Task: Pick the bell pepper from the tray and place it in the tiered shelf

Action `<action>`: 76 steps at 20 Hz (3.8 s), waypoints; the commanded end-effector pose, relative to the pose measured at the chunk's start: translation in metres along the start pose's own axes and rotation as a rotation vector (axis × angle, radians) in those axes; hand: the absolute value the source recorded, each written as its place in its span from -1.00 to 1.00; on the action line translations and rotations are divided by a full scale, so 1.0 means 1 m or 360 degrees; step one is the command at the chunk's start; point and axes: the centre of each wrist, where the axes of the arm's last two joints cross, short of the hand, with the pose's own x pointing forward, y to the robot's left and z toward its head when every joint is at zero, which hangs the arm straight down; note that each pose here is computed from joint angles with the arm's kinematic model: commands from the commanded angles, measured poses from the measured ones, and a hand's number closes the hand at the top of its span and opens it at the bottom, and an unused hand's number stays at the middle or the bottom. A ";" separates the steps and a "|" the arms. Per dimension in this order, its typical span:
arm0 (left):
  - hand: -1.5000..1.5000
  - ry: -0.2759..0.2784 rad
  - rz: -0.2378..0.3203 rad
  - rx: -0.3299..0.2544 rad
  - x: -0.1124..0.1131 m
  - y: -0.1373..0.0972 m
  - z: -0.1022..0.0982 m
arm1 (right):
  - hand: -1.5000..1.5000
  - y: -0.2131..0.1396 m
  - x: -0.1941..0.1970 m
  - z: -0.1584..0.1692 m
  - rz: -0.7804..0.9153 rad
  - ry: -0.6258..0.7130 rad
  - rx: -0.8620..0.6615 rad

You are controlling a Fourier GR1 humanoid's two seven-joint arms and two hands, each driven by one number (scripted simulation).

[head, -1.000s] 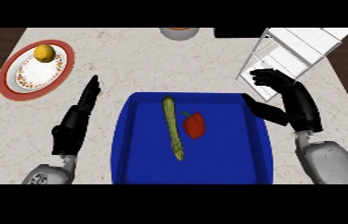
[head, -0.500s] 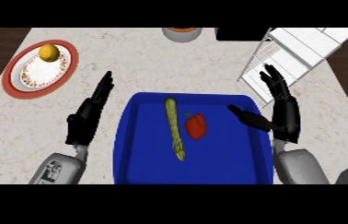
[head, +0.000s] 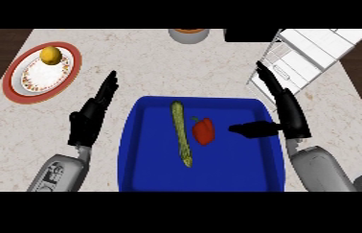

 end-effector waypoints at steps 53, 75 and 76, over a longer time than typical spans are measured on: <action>0.00 -0.0014 0.0003 -0.0009 0.001 -0.003 0.004 | -1.00 0.121 0.098 0.005 0.1065 0.0515 0.0515; 0.00 0.0002 0.0008 -0.0026 -0.001 -0.008 -0.011 | -1.00 0.131 0.041 0.000 0.1168 0.0603 0.0518; 0.00 -0.0005 -0.0009 0.0001 0.007 -0.015 -0.014 | -1.00 0.124 0.056 -0.008 0.1146 0.0611 0.0534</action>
